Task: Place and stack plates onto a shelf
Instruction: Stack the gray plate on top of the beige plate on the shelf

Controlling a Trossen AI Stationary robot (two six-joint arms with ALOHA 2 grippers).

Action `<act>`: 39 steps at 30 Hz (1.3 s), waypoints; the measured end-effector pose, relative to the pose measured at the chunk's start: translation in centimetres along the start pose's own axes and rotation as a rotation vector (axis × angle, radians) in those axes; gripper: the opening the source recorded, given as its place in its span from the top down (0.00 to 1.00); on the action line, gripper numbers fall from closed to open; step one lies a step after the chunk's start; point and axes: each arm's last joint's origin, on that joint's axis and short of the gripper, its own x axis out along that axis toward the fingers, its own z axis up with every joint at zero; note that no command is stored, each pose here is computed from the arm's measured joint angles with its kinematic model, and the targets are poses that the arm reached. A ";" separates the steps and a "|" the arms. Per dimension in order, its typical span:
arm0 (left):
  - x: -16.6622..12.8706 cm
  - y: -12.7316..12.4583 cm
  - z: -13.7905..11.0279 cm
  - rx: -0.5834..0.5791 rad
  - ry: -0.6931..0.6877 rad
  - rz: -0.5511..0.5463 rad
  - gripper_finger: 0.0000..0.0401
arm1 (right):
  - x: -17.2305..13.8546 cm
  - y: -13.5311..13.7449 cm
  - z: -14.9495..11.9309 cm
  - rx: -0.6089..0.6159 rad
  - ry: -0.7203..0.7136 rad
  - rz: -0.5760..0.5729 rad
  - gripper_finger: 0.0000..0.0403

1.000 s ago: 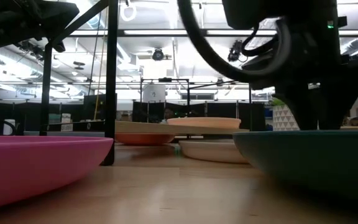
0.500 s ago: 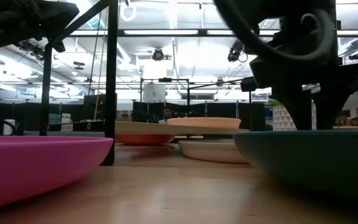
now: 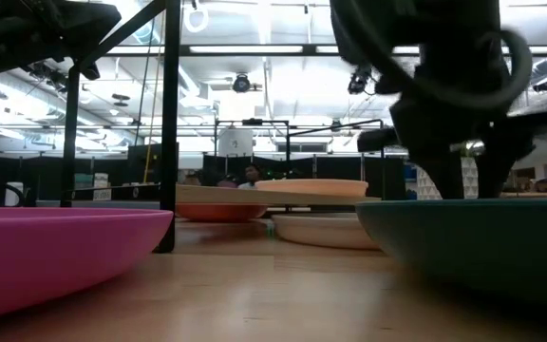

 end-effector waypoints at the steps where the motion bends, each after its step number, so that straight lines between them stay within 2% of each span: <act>1: 0.0 0.0 0.0 0.000 0.000 0.000 0.86 | 0.3 0.1 -0.1 -0.003 0.008 0.004 0.80; 12: 0.0 0.0 0.0 0.000 0.000 0.000 0.86 | 0.9 0.6 -1.0 0.092 0.075 0.079 0.96; 20: 0.0 0.0 0.0 0.000 0.000 0.000 0.86 | 0.4 1.1 -1.8 0.242 0.129 0.163 0.94; 27: 0.0 0.0 0.0 0.000 0.000 0.000 0.86 | -2.2 1.1 -3.1 0.311 0.067 0.145 0.97; 32: 0.0 0.0 0.0 0.000 0.000 0.000 0.86 | -4.1 1.0 -4.2 0.434 0.029 0.112 0.97; 39: 0.0 0.0 0.0 0.000 0.000 0.000 0.86 | -8.5 0.2 -4.0 0.540 -0.043 0.044 0.97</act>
